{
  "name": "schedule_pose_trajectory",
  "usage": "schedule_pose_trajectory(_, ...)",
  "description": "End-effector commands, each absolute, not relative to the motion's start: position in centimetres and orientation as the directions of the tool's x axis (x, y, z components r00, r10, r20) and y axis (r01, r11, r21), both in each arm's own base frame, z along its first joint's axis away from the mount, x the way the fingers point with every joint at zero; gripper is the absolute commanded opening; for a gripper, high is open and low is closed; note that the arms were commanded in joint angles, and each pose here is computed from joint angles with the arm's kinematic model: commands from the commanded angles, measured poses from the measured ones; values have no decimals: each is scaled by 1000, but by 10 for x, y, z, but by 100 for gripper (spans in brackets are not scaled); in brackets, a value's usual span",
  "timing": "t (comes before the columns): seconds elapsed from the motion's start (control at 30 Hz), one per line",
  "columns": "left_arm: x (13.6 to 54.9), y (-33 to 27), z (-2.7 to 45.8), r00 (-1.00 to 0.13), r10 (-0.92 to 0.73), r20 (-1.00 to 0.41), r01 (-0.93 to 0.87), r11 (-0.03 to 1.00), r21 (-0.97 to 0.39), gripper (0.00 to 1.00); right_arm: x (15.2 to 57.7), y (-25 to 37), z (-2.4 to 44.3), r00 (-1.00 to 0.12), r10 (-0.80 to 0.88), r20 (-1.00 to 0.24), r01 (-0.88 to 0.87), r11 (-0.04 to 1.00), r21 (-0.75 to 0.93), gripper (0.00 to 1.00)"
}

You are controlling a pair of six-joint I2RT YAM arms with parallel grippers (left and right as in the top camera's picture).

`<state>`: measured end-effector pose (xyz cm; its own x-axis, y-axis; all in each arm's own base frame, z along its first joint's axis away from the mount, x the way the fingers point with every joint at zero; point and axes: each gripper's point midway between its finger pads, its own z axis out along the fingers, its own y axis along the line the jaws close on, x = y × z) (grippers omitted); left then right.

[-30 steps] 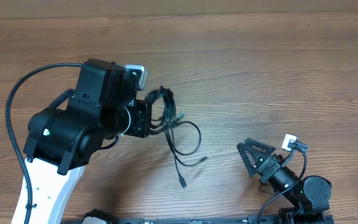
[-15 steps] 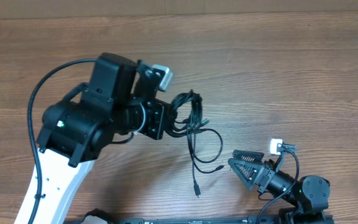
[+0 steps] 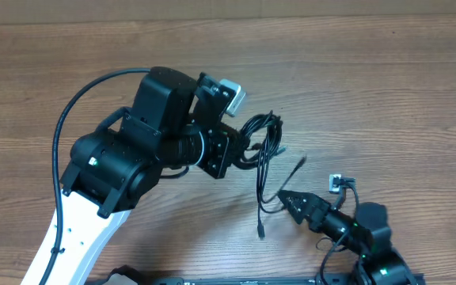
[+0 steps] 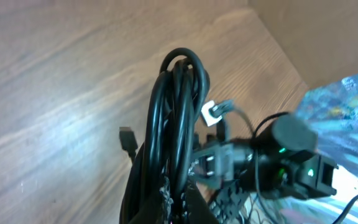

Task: Untangle cables
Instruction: 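Move the right gripper toward the hanging cable strands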

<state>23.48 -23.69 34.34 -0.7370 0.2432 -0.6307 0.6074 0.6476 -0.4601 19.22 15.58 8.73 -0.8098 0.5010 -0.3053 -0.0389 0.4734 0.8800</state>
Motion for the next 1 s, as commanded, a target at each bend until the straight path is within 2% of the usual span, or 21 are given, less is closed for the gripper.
schedule_pose_trajectory(0.0, 241, -231, 363, -678, 219, -702, 630, 665, -401, 4, 217, 138, 86, -731, 581, -358, 40, 561, 827, 99)
schedule_pose_trajectory(0.1, 258, -211, 366, -646, 184, -741, 569, 763, -307, 4, 224, 140, 88, -742, 560, -368, 46, 591, 805, 99)
schedule_pose_trajectory(0.27, 280, -179, 361, -625, 164, -763, 439, 883, -169, 4, 241, 146, 121, -742, 431, -514, -93, 693, 715, 99)
schedule_pose_trajectory(0.43, 295, -154, 359, -610, 157, -776, 321, 945, -61, 4, 243, 145, 160, -763, 300, -572, -156, 774, 613, 99)
schedule_pose_trajectory(0.53, 300, -151, 358, -610, 158, -777, 303, 952, -44, 4, 238, 143, 180, -793, 269, -547, -138, 795, 590, 100)
schedule_pose_trajectory(0.6, 302, -152, 355, -615, 162, -772, 299, 953, -39, 4, 232, 145, 193, -815, 256, -520, -131, 792, 596, 100)
schedule_pose_trajectory(0.7, 306, -154, 349, -628, 169, -760, 298, 954, -34, 4, 222, 163, 220, -841, 219, -494, -201, 723, 661, 100)
schedule_pose_trajectory(0.8, 310, -157, 341, -642, 178, -745, 300, 953, -31, 4, 223, 176, 239, -825, 201, -528, -286, 657, 697, 100)
schedule_pose_trajectory(0.97, 308, -168, 340, -650, 180, -738, 341, 937, -72, 4, 239, 189, 247, -801, 194, -567, -345, 624, 701, 96)
